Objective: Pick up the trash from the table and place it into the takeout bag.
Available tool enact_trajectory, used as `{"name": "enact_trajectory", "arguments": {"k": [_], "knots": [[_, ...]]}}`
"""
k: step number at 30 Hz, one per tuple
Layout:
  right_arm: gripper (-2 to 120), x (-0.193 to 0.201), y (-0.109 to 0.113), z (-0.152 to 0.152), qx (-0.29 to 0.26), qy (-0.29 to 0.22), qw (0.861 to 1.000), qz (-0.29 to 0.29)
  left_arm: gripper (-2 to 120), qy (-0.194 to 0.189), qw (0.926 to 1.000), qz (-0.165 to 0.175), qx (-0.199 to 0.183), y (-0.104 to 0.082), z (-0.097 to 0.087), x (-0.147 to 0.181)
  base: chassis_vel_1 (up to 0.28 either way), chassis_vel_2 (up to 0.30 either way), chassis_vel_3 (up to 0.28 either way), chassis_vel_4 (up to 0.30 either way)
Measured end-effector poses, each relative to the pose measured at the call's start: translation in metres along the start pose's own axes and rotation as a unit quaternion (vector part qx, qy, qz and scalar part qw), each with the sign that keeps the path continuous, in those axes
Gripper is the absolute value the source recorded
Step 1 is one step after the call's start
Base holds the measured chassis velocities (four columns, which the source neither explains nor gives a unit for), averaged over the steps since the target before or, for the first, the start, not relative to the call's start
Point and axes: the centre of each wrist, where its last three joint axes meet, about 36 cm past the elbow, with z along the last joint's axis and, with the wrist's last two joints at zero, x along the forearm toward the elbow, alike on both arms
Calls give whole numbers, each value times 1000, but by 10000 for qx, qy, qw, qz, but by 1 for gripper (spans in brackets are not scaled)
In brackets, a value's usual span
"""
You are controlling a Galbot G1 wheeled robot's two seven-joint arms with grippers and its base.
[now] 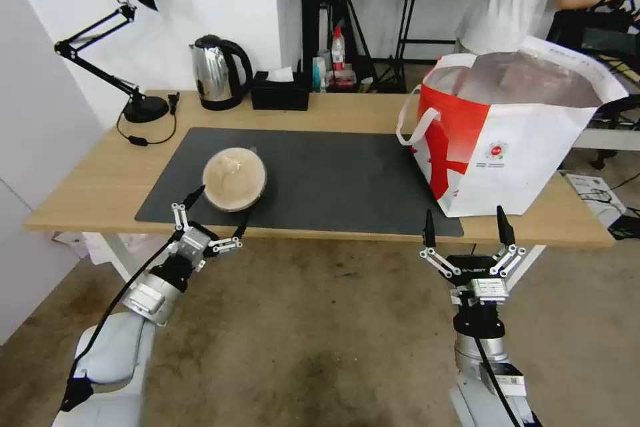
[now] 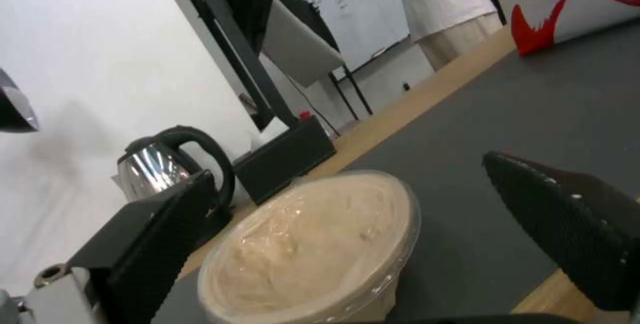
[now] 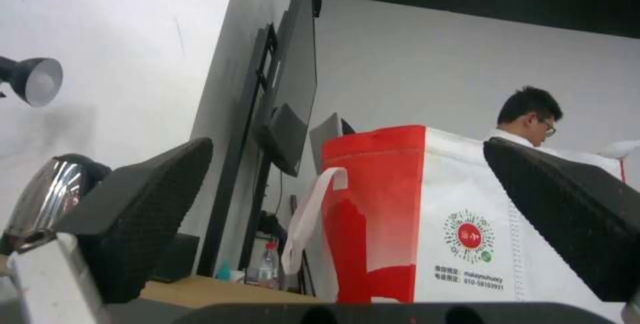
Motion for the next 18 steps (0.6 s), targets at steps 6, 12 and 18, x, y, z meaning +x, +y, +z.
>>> {"name": "enact_trajectory", "arguments": {"k": [6, 12, 18], "knots": [[100, 0, 0, 0, 0, 0, 10000, 0, 100, 11, 10000, 38, 2, 1, 4, -5, 0, 0, 0, 0], [100, 0, 0, 0, 0, 0, 10000, 0, 100, 31, 10000, 72, 13, 1, 8, -8, 0, 0, 0, 0], [100, 0, 0, 0, 0, 0, 10000, 0, 100, 39, 10000, 89, 21, 2, 11, -13, 0, 0, 0, 0]]}}
